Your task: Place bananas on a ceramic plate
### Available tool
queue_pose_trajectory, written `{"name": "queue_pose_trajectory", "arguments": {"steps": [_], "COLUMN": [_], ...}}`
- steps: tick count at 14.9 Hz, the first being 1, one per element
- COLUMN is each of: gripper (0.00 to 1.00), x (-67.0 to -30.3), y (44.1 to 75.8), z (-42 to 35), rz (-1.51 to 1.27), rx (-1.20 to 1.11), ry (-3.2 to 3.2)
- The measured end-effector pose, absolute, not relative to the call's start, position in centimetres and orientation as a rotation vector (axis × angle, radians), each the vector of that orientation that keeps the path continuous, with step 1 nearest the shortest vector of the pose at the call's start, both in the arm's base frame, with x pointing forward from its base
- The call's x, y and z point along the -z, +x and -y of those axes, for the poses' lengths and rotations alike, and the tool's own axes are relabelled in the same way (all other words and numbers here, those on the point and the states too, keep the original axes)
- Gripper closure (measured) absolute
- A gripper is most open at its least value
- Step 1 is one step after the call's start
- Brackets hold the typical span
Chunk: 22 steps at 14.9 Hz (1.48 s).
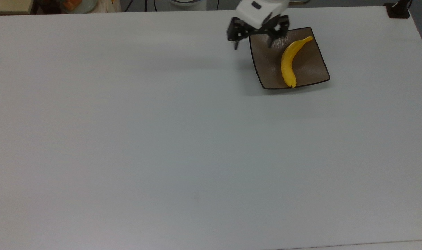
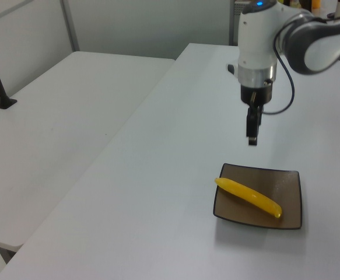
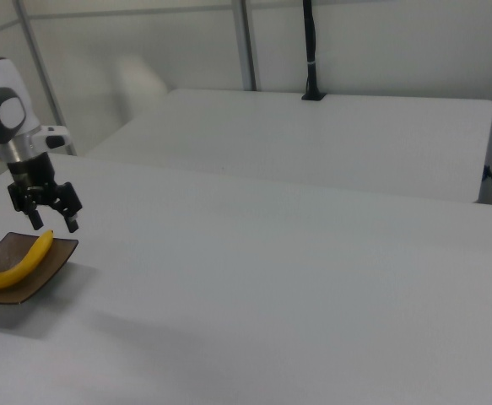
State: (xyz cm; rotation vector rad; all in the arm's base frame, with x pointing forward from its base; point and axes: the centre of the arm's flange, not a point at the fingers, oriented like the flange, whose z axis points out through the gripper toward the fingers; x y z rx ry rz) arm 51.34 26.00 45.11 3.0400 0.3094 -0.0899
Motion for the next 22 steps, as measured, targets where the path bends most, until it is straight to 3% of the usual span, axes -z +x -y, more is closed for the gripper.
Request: {"name": "queue_pose_trajectory", "arguments": {"steps": [3, 11, 22], "gripper": [0.00, 0.00, 0.00], "x": [-47.9, -54.9, -55.5], "y": [53.0, 55.2, 55.1], "z": [-19.9, -5.1, -4.3], "rz": [-0.353, -0.017, -0.067], "rx": [0.151, 0.006, -0.025], "ry": [3.003, 3.188, 3.167]}}
